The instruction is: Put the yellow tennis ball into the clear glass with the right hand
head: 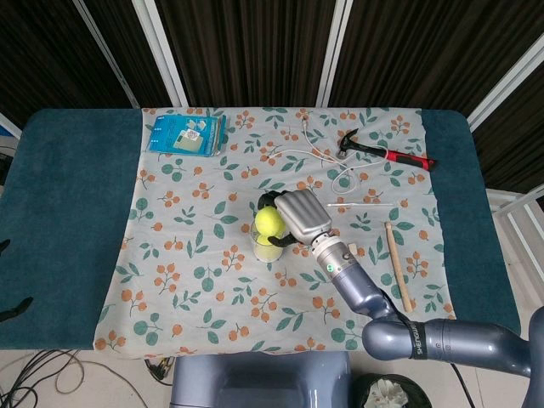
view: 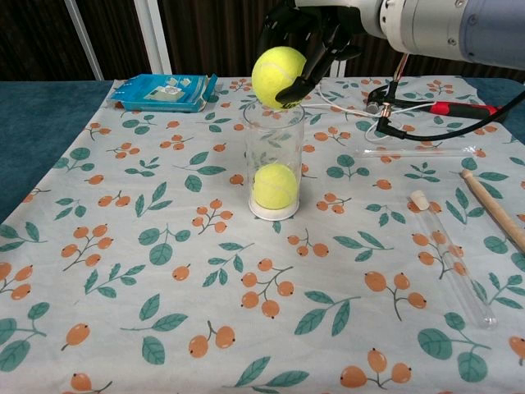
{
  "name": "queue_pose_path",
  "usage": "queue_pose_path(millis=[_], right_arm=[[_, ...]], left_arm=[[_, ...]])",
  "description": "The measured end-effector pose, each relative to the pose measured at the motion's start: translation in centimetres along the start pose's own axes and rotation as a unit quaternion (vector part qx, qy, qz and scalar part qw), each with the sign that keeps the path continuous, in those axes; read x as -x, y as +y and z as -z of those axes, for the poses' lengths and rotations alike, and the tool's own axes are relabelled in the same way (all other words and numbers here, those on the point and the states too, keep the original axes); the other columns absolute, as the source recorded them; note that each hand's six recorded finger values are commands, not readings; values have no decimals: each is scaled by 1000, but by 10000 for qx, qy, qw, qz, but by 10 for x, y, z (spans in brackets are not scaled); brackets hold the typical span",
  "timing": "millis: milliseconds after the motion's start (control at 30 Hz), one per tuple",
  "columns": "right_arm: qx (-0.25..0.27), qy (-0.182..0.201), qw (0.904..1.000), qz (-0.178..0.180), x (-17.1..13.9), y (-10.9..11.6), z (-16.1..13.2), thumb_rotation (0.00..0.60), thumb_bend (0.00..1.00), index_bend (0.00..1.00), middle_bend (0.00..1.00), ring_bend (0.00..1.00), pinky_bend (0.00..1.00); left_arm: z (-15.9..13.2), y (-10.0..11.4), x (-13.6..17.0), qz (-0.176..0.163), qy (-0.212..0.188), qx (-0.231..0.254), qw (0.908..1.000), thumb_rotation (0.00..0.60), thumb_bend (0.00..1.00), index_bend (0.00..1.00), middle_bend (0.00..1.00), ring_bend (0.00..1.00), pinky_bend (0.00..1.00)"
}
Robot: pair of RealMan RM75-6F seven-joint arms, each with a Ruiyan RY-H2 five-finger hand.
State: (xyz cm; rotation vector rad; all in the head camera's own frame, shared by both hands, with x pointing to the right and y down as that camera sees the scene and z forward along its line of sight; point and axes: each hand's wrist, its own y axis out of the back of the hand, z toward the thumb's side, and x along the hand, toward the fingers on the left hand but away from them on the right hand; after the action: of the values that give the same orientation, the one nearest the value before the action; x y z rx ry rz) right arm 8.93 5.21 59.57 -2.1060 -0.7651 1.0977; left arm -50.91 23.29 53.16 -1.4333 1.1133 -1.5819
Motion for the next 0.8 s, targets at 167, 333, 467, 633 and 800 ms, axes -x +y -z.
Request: queue_pose_path(millis=[167,333,467,633,800], right_arm=[[-10,-32,10000,-71,1,-4,-1,600,357,210,136,206,777],[-31,-61,9996,-264,0,-8,1,600,357,167,88,175,48],[-95,-97,9995,-293,0,-6,2,600,357,165,84,174,41],[-124,-157,9997,-118,-2,4,7,600,357,165,84,164,40],[-268,-223,9990,267,-12,23,20,600,357,164,76,141,27]], left_arm=[[1,0,0,10,14,3,10000,600,21,122,0,0,0],[0,0,0,12,8,1,10000,600,21,122,0,0,0],[1,0,0,6,21,8,10000,600,22,122,0,0,0],[1,0,-1,7,32,6,10000,600,21,122,0,0,0],[0,0,0,-13,17,5,10000,600,21,122,0,0,0]])
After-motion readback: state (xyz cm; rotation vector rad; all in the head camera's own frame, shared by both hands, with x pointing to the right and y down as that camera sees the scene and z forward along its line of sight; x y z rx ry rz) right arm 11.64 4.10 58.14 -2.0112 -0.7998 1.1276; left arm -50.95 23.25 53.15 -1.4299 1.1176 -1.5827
